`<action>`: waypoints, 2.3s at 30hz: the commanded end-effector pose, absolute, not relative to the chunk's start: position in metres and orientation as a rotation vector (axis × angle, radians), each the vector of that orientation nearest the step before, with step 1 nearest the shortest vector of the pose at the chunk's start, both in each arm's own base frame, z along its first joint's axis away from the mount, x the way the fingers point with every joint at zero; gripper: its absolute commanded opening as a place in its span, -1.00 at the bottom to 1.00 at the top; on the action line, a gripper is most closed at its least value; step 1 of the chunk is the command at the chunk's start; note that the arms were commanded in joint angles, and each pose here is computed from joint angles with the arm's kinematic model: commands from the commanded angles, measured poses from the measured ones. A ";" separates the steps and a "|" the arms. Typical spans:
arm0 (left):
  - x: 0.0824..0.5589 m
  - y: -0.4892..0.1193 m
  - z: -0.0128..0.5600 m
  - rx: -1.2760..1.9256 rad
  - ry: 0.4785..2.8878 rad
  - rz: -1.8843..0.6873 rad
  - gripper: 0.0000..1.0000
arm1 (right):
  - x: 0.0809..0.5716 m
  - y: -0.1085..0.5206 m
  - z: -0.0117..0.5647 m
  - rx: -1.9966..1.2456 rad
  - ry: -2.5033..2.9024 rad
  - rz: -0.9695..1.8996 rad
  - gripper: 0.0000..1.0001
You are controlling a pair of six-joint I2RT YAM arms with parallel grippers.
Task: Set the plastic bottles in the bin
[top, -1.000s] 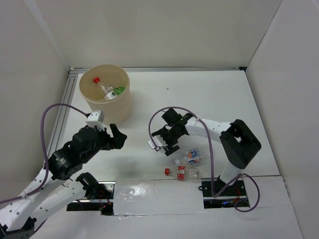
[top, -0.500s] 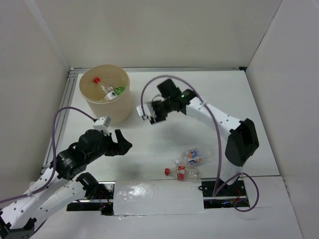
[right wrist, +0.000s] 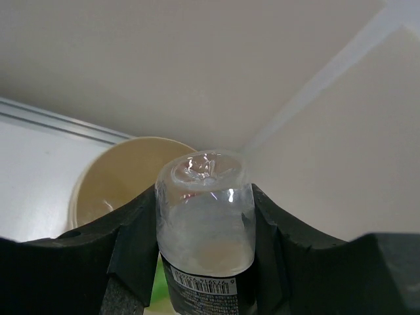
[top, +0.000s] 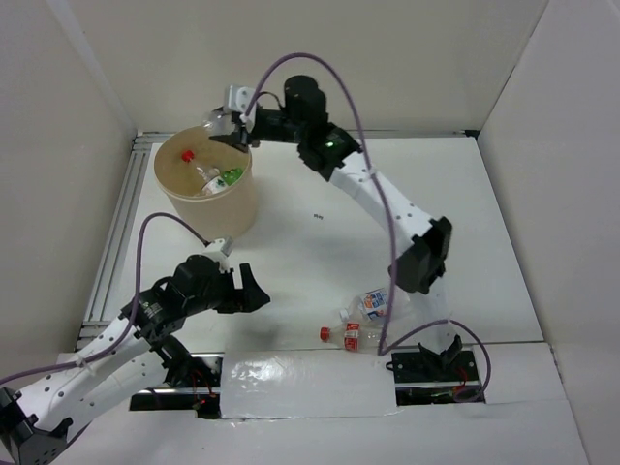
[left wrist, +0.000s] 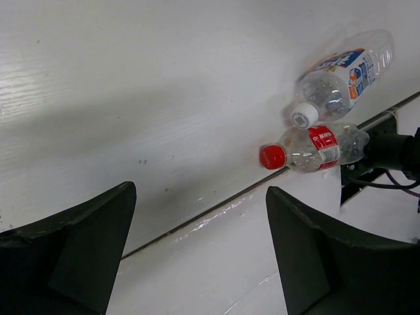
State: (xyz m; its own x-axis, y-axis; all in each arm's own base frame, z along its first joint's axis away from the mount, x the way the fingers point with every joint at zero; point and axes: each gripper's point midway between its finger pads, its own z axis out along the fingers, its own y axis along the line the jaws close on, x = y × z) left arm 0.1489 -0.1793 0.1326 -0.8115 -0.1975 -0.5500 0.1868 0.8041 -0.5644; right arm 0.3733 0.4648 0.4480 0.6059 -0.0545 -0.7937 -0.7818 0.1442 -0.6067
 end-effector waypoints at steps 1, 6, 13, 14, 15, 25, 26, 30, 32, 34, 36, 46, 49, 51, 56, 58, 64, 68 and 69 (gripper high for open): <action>0.148 -0.198 0.152 0.012 2.336 -0.963 0.85 | 0.377 0.515 0.431 -1.242 0.812 0.807 -0.39; 0.143 -0.212 0.161 -0.059 2.333 -1.091 0.85 | 0.383 0.543 0.431 -1.146 0.808 0.867 -0.12; 0.138 -0.235 0.161 0.187 2.330 -1.108 0.85 | 0.390 0.523 0.429 -1.146 0.941 0.806 0.99; 0.134 -0.243 0.162 0.272 2.320 -1.099 0.85 | 0.382 0.508 0.446 -1.137 0.965 0.814 0.99; 0.137 -0.252 0.173 0.383 2.255 -1.080 0.85 | 0.393 0.491 0.445 -1.120 1.016 0.798 0.99; 0.105 -0.352 0.123 1.206 2.019 -0.676 0.82 | 0.388 0.263 0.352 -1.099 1.597 0.811 -0.45; 0.107 -0.357 0.112 1.232 2.023 -0.634 0.82 | 0.392 0.232 0.343 -1.061 1.643 0.761 -0.35; 0.103 -0.371 0.091 1.336 1.974 -0.633 0.76 | 0.356 0.167 0.306 -1.003 1.763 0.752 -0.13; 0.104 -0.375 0.084 1.353 1.970 -0.601 0.76 | 0.342 0.142 0.293 -0.954 1.794 0.745 -0.11; 0.117 -0.376 0.067 1.347 1.993 -0.492 0.76 | 0.327 0.132 0.294 -0.926 1.787 0.762 -0.11; 0.121 -0.384 0.062 1.345 1.998 -0.475 0.73 | 0.317 0.122 0.281 -0.887 1.815 0.790 -0.09; 0.111 -0.382 0.050 1.342 2.059 -0.464 -0.92 | 0.287 0.110 0.239 -0.956 1.877 0.765 -0.06; 0.112 -0.367 0.085 1.257 2.027 -0.475 -1.00 | 0.282 0.101 0.231 -0.959 1.885 0.752 0.07; 0.119 -0.344 0.097 1.206 2.031 -0.408 -1.00 | 0.279 0.096 0.228 -0.953 1.896 0.745 0.37; 0.158 -0.278 0.186 0.853 1.974 -0.409 -1.00 | 0.266 0.082 0.212 -1.015 1.878 0.705 0.91; 0.178 -0.255 0.215 0.707 1.937 -0.429 -1.00 | 0.262 0.079 0.205 -1.044 1.877 0.697 0.91; 0.273 -0.153 0.333 0.115 1.716 -0.355 -1.00 | 0.237 0.087 0.172 -1.190 1.890 0.753 -0.54; 0.333 -0.102 0.353 -0.154 1.739 -0.220 -1.00 | 0.227 0.097 0.163 -1.260 1.903 0.762 -0.60; 0.343 -0.091 0.368 -0.210 1.725 -0.201 -1.00 | 0.224 0.102 0.162 -1.268 1.898 0.770 -0.54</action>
State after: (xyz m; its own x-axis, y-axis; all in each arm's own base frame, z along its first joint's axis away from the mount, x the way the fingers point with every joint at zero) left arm 0.3122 -0.1058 0.3539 -0.1753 -0.1666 -0.9703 0.0755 0.9804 -0.1819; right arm 0.2367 0.0949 0.1631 -0.2961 -0.4803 -0.8256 -0.9163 0.3870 0.1034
